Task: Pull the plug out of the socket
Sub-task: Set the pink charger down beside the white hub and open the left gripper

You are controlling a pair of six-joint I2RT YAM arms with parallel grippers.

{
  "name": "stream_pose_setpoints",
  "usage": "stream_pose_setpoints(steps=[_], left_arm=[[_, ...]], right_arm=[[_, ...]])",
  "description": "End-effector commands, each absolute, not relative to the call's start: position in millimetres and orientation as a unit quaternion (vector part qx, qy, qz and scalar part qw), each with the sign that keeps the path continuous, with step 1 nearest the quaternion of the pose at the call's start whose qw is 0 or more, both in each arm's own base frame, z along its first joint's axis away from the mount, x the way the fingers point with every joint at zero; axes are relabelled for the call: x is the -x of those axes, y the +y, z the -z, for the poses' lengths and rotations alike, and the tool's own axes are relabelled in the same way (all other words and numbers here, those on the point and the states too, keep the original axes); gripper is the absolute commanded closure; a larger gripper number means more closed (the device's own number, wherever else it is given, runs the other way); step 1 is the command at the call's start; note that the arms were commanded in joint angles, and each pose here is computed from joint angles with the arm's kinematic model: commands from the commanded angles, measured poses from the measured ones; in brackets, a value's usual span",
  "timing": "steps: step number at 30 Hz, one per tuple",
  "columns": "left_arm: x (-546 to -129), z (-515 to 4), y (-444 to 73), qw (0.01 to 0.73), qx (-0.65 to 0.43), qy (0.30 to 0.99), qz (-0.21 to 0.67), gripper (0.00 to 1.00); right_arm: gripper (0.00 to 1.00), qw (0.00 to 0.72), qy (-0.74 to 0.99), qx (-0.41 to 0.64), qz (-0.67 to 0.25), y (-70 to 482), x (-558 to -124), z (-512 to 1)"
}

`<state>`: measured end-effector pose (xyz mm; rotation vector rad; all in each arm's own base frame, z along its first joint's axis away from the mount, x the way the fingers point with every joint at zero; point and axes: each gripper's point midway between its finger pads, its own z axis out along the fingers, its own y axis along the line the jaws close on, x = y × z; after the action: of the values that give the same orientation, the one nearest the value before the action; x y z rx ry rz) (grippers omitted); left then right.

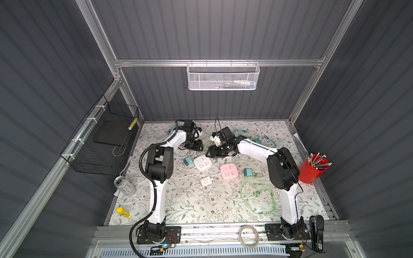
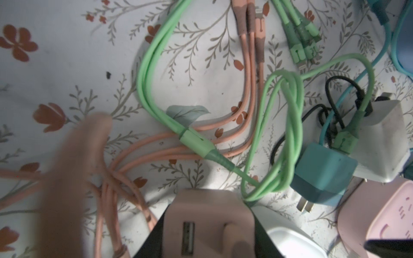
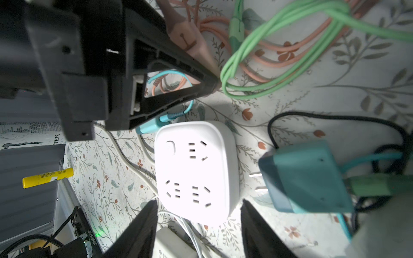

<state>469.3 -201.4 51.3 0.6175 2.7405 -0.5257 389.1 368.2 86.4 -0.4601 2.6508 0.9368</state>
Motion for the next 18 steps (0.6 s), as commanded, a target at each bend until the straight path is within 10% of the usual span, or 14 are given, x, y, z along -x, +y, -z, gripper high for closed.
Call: stream_pose_setpoints(steps=[1, 18], left_arm=[[-461.7, -42.6, -197.5, 0.107, -0.206, 0.956, 0.177, 0.71], [-471.4, -58.7, -195.7, 0.116, -0.202, 0.958, 0.165, 0.36]], right_arm=[[0.39, 0.159, 0.917, 0.166, -0.325, 364.1, -387.9, -99.8], [0.38, 0.160, 0.917, 0.160, -0.329, 361.2, -388.9, -95.7]])
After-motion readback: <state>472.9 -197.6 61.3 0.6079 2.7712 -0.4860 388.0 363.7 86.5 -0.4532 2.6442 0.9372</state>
